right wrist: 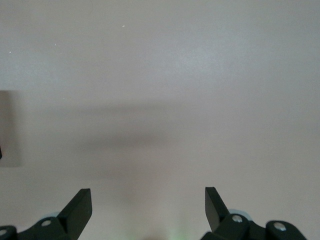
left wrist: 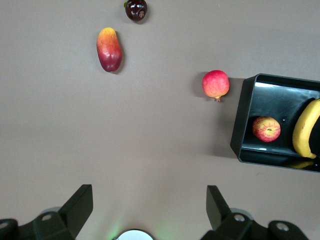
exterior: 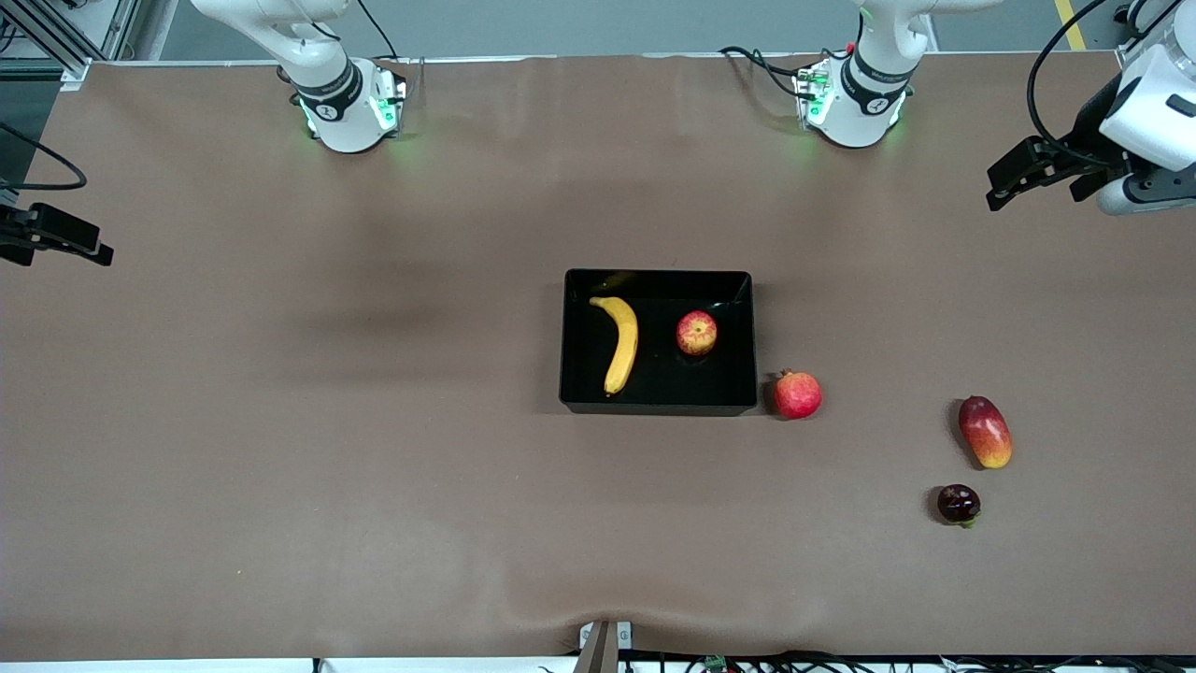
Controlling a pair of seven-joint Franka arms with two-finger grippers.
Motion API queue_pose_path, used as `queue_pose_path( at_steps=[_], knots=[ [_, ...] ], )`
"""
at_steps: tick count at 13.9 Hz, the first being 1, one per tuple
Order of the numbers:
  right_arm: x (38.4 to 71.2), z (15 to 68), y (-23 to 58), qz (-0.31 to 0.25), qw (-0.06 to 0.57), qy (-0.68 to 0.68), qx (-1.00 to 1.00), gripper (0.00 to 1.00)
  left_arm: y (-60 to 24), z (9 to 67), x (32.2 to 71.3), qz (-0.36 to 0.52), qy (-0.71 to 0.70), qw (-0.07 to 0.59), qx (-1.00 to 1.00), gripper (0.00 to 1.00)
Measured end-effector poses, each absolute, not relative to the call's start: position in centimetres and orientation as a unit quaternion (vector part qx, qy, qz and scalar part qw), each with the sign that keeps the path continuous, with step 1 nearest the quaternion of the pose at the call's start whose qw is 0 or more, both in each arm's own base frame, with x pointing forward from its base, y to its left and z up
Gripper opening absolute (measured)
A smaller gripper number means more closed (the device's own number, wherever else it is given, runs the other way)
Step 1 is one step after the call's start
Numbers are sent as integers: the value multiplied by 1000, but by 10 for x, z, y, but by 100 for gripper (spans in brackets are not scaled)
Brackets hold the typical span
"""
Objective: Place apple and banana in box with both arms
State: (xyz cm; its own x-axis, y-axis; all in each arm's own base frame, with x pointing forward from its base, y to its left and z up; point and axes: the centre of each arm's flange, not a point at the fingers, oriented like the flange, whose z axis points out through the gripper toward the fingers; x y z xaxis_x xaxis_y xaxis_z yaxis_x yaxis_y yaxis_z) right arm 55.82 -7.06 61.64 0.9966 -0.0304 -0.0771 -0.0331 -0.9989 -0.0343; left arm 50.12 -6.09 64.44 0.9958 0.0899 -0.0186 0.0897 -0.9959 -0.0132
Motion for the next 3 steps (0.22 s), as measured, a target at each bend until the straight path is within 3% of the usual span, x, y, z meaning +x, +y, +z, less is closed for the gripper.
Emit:
queue_pose_path(
  at_steps=[3],
  knots=[
    [558,616,-71,38,18,17,-999,100,-59,644,502,10,-43,7,-999,100]
  ],
)
